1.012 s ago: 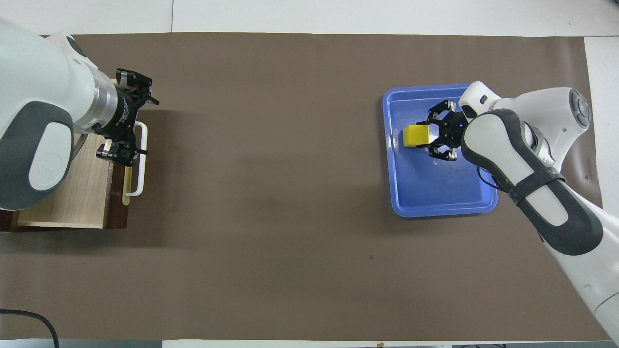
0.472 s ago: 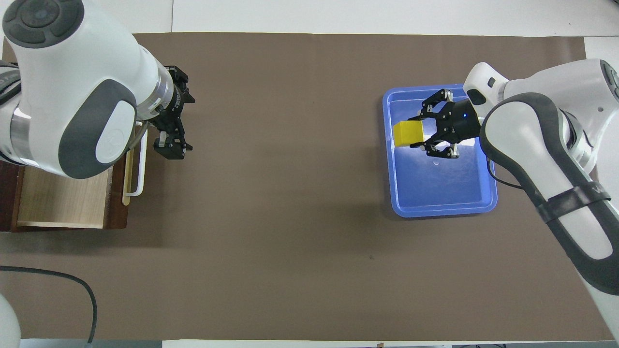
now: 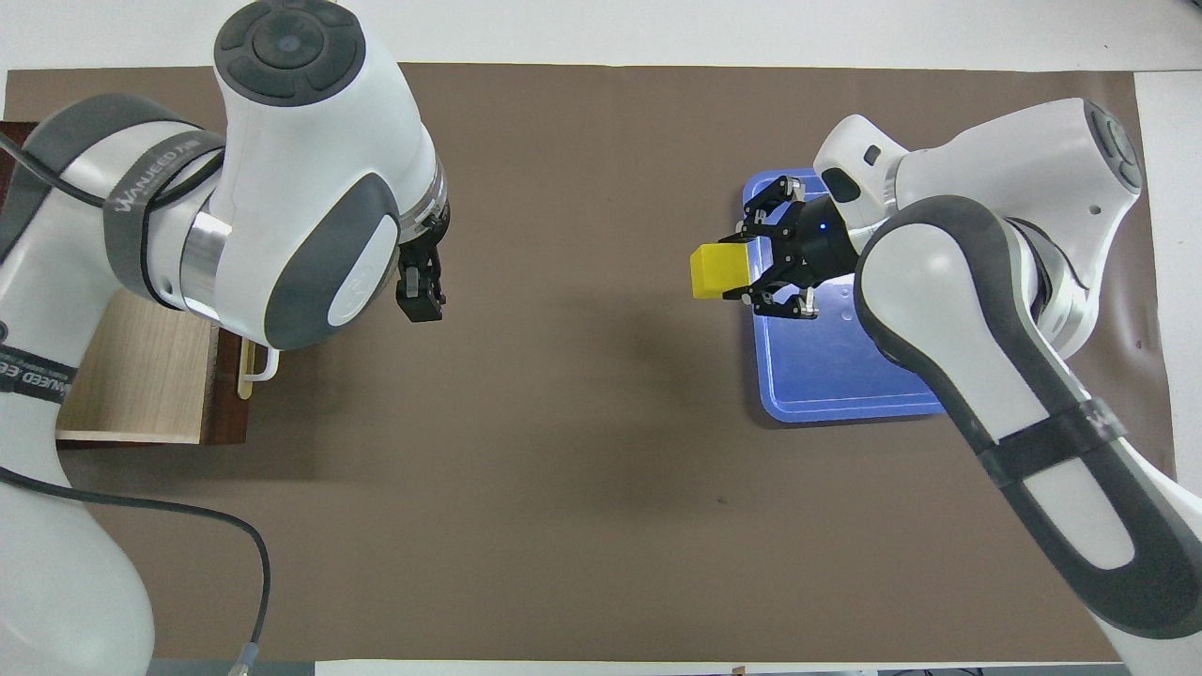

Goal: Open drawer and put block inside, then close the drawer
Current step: 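Lift the block with the right gripper while the left gripper moves toward it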

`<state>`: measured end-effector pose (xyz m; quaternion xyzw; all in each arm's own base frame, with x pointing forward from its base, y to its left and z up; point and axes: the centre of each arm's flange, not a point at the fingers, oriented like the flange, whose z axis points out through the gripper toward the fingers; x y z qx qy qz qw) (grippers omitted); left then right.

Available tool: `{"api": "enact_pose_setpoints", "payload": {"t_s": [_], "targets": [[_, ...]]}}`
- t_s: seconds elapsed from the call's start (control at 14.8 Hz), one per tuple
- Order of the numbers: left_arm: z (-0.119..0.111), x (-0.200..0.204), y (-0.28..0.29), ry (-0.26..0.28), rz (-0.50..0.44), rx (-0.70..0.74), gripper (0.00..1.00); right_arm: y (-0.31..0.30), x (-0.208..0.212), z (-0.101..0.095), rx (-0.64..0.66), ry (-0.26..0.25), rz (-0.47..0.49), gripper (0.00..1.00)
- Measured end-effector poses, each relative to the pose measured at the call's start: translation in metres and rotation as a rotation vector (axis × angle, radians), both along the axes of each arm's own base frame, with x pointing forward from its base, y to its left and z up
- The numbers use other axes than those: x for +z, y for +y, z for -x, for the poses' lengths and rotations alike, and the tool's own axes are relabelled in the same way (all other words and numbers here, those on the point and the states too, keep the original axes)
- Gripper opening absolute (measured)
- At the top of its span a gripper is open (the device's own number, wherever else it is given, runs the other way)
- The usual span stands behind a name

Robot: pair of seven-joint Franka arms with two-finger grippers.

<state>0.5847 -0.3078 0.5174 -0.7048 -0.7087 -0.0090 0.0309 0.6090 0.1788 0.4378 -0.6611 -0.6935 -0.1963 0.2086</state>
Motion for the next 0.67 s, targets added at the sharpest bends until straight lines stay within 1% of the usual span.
{"api": "enact_pose_setpoints", "payload": {"t_s": [0.27, 0.4, 0.54, 0.67], "targets": [[0.006, -0.001, -0.011, 0.002, 0.004, -0.016, 1.0, 0.023, 0.007, 0.004, 0.006, 0.005, -0.001, 0.55], [0.01, -0.001, -0.019, 0.007, 0.02, -0.024, 1.0, 0.03, 0.012, 0.005, 0.003, 0.005, 0.015, 0.55], [0.013, 0.0, -0.03, -0.01, 0.038, -0.029, 1.0, 0.047, 0.021, 0.008, -0.014, 0.009, 0.048, 0.55], [0.019, -0.003, -0.047, -0.033, 0.071, -0.017, 1.0, 0.073, 0.031, 0.014, -0.033, 0.018, 0.081, 0.55]]}}
